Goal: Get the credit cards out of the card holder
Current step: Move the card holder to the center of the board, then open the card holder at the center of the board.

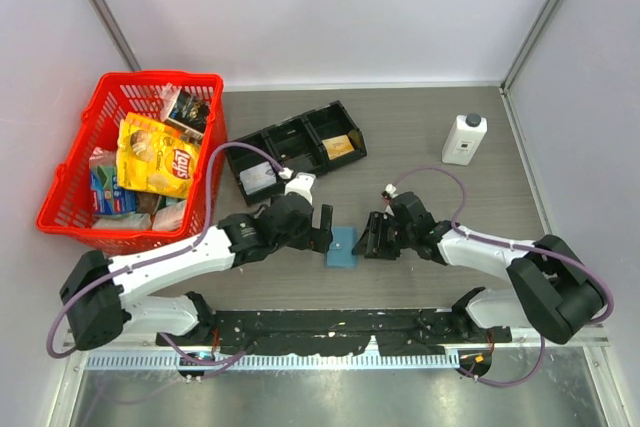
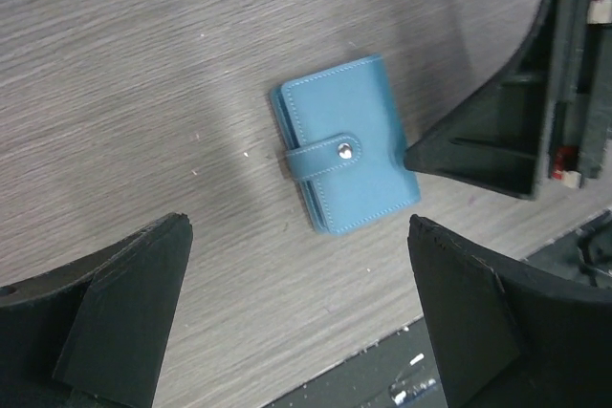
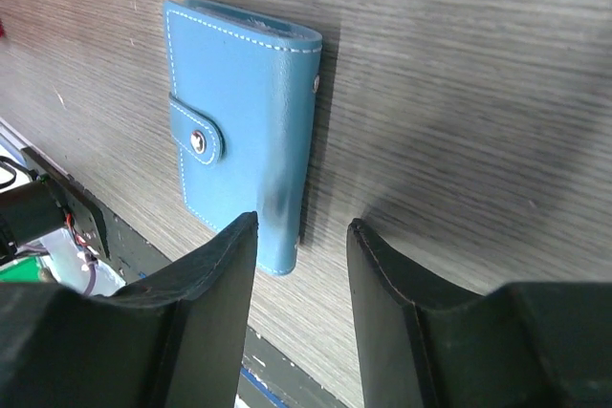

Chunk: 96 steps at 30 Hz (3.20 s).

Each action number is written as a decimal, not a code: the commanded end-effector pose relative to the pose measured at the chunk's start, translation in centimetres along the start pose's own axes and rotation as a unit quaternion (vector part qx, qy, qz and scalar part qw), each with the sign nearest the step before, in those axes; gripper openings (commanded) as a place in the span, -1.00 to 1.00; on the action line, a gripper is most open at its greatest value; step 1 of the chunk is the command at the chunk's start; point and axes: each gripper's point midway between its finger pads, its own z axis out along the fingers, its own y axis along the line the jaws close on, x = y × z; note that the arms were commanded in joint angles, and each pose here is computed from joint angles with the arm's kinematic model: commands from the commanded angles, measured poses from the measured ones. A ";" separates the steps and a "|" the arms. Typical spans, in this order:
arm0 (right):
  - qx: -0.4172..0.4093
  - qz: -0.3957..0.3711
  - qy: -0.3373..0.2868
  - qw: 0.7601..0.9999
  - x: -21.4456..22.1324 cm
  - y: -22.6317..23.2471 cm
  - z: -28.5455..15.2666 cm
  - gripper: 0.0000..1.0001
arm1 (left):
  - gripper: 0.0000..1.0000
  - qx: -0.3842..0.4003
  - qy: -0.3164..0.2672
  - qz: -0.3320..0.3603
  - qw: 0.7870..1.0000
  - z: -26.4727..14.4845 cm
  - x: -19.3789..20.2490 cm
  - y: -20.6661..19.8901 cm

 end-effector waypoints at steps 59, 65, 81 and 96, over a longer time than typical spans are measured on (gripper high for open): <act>-0.045 0.010 -0.012 0.999 -0.3 -0.9 1.9 -0.98 | -0.50 -0.208 0.151 0.140 0.956 10.2 8.1 -0.4; -0.046 0.005 -0.013 0.999 -0.4 -0.8 1.6 -0.98 | -1.00 -0.209 0.119 0.133 0.962 9.2 6.4 -0.3; 0.028 -0.048 -0.019 0.998 -2.2 -2.4 0.9 -0.96 | -1.00 -0.139 0.061 -0.031 0.988 6.4 4.3 2.4; 0.148 -0.211 -0.087 0.962 -7.7 1.1 -3.5 0.57 | -1.00 -0.061 0.040 -0.170 0.983 7.8 7.0 0.9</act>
